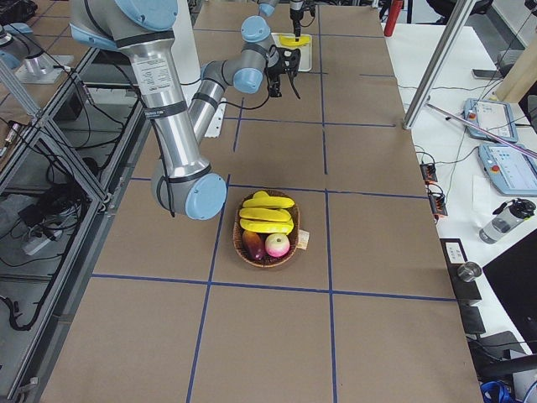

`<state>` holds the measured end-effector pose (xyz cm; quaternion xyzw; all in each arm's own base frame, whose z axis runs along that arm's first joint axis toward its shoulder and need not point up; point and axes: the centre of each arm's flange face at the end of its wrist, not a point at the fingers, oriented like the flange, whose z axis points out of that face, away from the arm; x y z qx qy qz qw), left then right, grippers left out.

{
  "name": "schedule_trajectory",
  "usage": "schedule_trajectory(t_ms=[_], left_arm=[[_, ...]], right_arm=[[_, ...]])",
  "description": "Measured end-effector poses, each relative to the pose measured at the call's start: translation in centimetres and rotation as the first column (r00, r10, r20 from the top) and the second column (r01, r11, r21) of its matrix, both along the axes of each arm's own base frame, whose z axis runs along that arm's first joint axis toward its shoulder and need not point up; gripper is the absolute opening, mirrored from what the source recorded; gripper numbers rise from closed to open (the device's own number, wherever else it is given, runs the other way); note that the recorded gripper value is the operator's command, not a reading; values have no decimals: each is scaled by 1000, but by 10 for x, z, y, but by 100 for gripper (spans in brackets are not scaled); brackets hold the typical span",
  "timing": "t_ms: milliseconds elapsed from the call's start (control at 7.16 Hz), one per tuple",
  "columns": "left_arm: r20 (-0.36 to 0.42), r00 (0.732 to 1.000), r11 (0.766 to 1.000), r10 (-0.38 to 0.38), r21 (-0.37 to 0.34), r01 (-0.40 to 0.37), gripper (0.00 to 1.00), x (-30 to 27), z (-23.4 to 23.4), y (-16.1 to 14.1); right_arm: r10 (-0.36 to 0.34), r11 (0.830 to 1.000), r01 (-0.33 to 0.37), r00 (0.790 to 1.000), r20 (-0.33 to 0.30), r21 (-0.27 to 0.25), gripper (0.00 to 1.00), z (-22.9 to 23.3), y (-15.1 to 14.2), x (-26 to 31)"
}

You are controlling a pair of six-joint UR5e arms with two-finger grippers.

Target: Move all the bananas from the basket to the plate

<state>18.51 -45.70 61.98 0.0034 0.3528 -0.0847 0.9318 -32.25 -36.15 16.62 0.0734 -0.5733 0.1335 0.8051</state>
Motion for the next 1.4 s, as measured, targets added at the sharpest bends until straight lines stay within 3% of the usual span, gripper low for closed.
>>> schedule_trajectory(t_ms=[279, 558, 838, 977, 1396], left_arm=[[-16, 1000, 1000, 1, 28, -1, 99, -2, -16, 1], [-57, 998, 997, 4, 83, 1, 99, -6, -65, 4], [-83, 996, 996, 16, 90, -9, 99, -7, -115, 11], [-87, 996, 996, 19, 88, -11, 99, -6, -128, 13], [-89, 996, 996, 21, 85, -13, 99, -4, -136, 14]], right_arm=[[0, 1000, 0, 999, -33, 6, 100, 16, -6, 9], [-55, 996, 64, 986, -155, 55, 100, 79, -20, 61], [-130, 978, 174, 941, -311, 116, 100, 168, -23, 142], [-155, 970, 210, 921, -357, 121, 100, 202, -19, 170], [-207, 970, 239, 892, -401, 32, 97, 265, -19, 185]])
